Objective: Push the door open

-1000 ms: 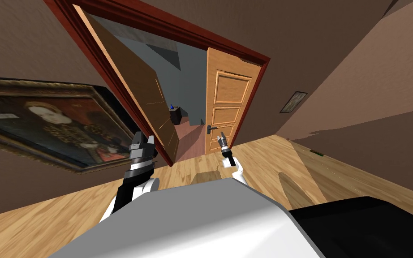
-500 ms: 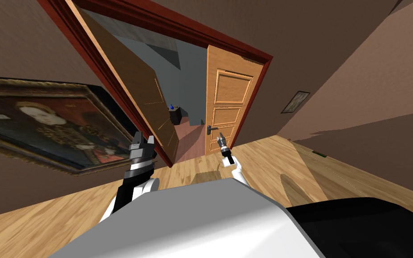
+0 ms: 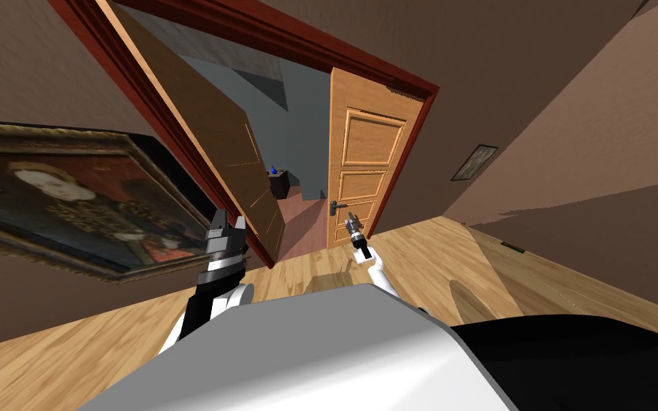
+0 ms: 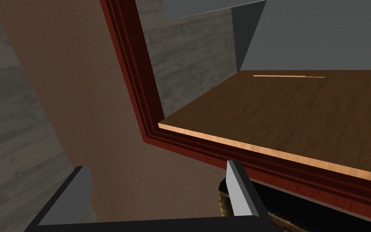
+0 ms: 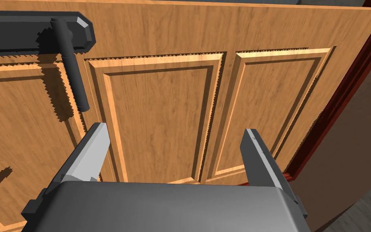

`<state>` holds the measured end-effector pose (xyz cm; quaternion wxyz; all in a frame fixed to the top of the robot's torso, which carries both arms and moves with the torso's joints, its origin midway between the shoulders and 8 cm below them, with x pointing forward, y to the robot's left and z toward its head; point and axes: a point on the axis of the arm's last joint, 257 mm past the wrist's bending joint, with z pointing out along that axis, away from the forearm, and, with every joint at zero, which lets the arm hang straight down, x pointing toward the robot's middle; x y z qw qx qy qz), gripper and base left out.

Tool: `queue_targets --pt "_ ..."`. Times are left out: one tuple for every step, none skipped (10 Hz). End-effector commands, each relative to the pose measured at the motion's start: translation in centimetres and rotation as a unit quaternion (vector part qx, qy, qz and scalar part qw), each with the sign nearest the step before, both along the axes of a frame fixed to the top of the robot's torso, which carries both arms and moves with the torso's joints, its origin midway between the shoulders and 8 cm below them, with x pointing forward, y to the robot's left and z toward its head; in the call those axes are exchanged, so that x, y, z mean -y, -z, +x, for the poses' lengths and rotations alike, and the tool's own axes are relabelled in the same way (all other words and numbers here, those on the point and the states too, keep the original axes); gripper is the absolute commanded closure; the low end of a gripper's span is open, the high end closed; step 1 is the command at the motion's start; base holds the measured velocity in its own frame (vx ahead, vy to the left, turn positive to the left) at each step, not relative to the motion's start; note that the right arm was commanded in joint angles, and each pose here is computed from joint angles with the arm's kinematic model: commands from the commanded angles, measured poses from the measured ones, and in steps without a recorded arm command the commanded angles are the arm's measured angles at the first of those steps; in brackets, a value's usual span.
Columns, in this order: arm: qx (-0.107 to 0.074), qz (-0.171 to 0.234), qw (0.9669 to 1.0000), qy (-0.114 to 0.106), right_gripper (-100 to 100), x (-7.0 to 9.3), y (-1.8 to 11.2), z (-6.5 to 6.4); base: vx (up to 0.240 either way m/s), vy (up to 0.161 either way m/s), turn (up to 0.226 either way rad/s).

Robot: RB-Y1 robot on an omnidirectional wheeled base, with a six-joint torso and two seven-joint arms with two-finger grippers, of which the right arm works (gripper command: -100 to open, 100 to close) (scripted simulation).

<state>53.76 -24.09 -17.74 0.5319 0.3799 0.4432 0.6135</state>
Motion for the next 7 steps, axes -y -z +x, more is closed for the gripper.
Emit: queue_targets --pt "-0.012 -0.001 0.9999 0.0 -100 0.1 1.1 0.4 0.045 -0.011 0.007" --pt "-0.018 -0.003 0.9998 -0.003 -100 0.1 1.4 1.1 0.048 -0.013 0.009" --pt "-0.025 -0.003 0.9997 -0.002 -100 0.3 2.2 1.1 0.045 -0.009 0.009" --pt "-0.032 -0.005 0.9995 -0.004 -100 0.4 2.6 1.7 0.053 -0.011 0.009" --pt "-0.037 -0.005 0.9993 -0.003 -100 0.5 3.1 1.7 0.046 -0.012 0.006" --pt "-0.048 -0.008 0.9988 -0.005 -100 0.6 3.9 2.3 0.062 -0.012 0.014" --pt "-0.051 -0.009 0.9986 -0.007 -100 0.7 4.0 2.9 0.082 -0.014 0.017"
